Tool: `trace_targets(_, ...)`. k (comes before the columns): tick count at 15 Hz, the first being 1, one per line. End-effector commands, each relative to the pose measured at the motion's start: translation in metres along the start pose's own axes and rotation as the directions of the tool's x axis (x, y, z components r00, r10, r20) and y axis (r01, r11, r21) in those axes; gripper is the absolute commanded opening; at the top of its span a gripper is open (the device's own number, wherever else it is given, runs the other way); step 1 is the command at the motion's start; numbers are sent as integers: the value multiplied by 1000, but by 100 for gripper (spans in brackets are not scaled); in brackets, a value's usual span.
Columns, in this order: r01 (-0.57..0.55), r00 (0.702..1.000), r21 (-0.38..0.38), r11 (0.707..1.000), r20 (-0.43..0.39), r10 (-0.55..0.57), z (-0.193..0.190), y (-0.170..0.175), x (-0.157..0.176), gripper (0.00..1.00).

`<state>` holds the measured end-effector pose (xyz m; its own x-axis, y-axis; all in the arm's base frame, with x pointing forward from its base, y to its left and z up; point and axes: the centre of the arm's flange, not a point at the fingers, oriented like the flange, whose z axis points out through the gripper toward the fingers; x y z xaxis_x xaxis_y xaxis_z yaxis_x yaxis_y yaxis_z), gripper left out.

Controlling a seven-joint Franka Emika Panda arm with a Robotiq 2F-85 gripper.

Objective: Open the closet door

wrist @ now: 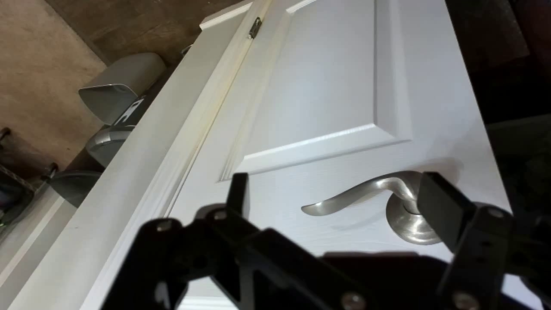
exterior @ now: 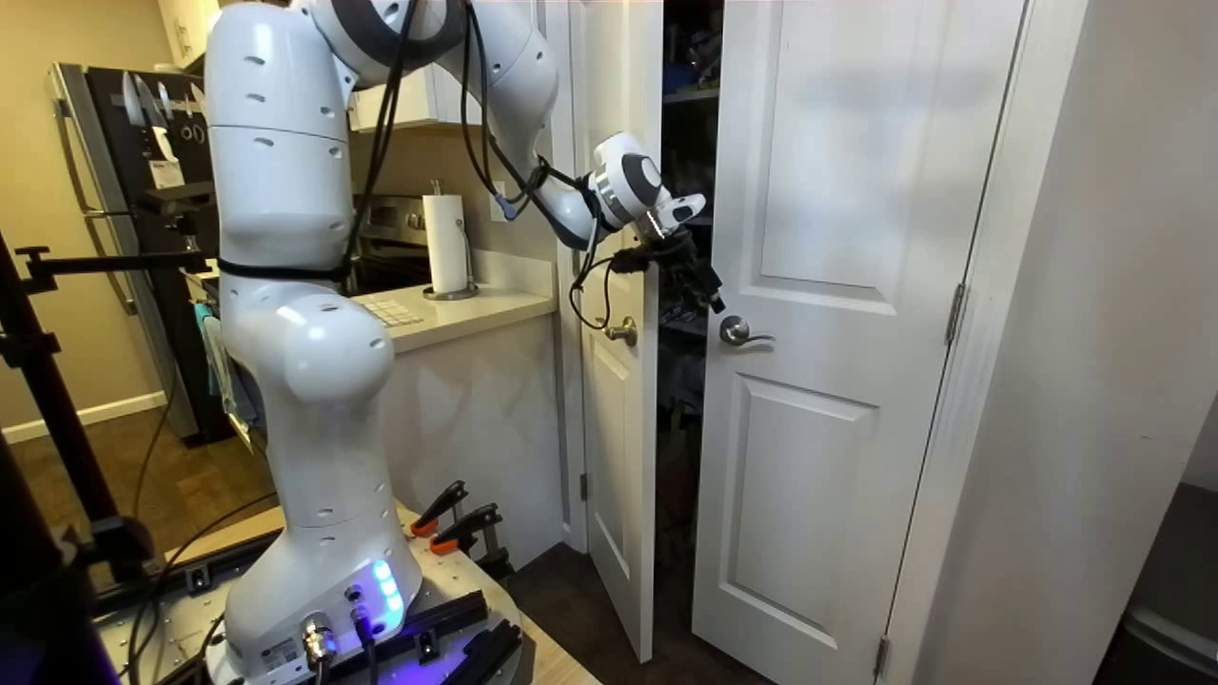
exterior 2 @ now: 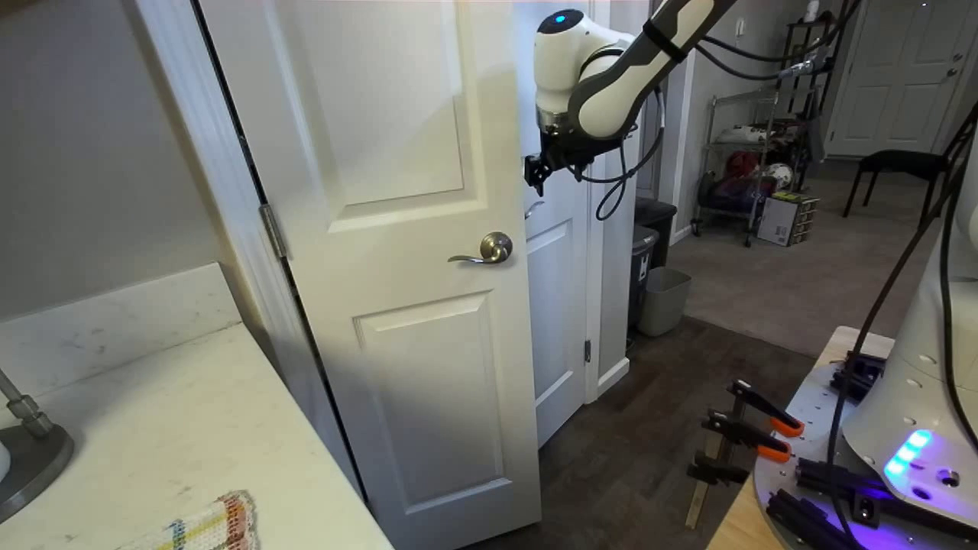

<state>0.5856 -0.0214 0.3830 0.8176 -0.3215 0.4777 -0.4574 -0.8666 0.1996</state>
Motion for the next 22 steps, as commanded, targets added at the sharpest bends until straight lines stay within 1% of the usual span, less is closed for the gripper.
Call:
trace_targets(1, -94, 995, 72, 993, -24, 96, 30, 2, 14, 100)
trace_targets(3, -137, 989, 150, 979, -37, 144, 42, 2, 18, 100)
trace_targets(4, -158, 985, 193, 968, -40, 169, 48, 3, 20, 100)
trace_targets(5, -182, 979, 250, 951, -41, 198, 53, 3, 21, 100)
trace_targets(6, -204, 973, 296, 933, -43, 227, 57, 3, 22, 100)
trace_targets(7, -228, 965, 348, 909, -43, 258, 62, 4, 22, 100)
trace_targets(10, -272, 946, 485, 831, -24, 323, 73, 1, 22, 100)
trace_targets(12, -263, 947, 549, 793, -8, 320, 77, -9, 19, 100)
trace_targets(13, -257, 951, 569, 781, 5, 309, 78, -16, 17, 100)
trace_targets(15, -238, 961, 592, 770, 32, 273, 80, -25, 12, 100)
trace_targets(17, -236, 965, 585, 776, 48, 257, 75, -32, 11, 100)
trace_targets(19, -236, 966, 543, 806, 43, 254, 69, -28, 11, 100)
trace_targets(21, -235, 967, 483, 843, 32, 252, 63, -19, 12, 100)
trace_targets(22, -230, 969, 467, 854, 27, 246, 60, -15, 13, 100)
